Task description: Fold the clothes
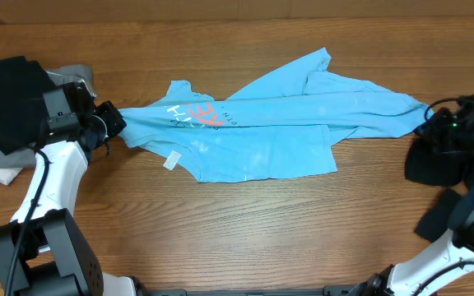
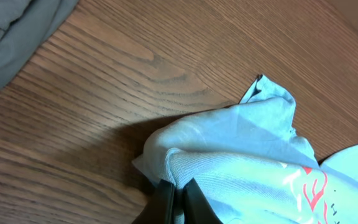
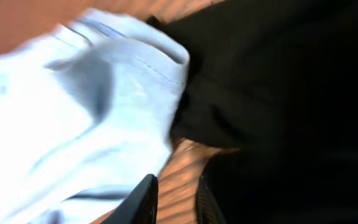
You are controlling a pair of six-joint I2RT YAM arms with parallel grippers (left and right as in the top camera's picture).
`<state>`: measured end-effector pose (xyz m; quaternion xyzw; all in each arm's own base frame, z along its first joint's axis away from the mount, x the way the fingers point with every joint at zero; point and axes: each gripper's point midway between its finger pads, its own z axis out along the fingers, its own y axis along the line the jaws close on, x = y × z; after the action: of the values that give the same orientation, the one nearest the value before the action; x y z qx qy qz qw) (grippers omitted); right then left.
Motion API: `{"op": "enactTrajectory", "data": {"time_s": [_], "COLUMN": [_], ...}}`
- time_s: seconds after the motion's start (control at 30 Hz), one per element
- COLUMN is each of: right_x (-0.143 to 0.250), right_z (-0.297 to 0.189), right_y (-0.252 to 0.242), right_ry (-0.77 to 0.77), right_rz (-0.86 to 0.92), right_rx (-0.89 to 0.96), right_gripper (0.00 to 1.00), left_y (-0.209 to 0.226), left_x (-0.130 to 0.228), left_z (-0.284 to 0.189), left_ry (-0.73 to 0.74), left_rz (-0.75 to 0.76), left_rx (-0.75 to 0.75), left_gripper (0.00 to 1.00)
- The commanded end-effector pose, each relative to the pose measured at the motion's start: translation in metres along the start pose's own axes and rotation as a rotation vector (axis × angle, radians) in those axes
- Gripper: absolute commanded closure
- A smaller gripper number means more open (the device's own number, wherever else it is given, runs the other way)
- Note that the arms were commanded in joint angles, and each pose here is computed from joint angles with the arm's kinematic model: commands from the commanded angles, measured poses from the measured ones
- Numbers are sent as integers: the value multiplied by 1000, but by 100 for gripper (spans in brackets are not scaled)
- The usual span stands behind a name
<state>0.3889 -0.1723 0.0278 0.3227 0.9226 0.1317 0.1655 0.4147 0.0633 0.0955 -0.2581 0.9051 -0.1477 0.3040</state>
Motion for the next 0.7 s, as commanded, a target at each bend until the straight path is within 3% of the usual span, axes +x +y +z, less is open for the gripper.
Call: {"op": "enactTrajectory", "data": {"time_s": [0.0,0.13,0.3,0.4,0.47,0.67], "right_x": [0,-9,-60,-94,-113,-150], "right_z": [24,40,27,4,-16,-65], "right_y": [-20,-34,-52,-73,-88,-122], "right_ry": [22,-11,-209,-334,-409,-550], "right_rz": [-67,-72,-86,-19,76,321], "right_rx": [115,166,261,370,422,410], "right_gripper": [79,83,82,71,69,59], "left_y": [-6,-5,-7,-7,-6,-5], "left_x": [-19,-17,-16,-15,-14,-10], "left_z": [-14,-14,-14,-14,-14,-14], "left_ry": [-60,-52,-48,-43,-39,-22], "left_rz": [37,34,33,29,28,23], "left_rx": [1,-1,6,7,6,0], "left_gripper": [94,93,93,93,92,89]}}
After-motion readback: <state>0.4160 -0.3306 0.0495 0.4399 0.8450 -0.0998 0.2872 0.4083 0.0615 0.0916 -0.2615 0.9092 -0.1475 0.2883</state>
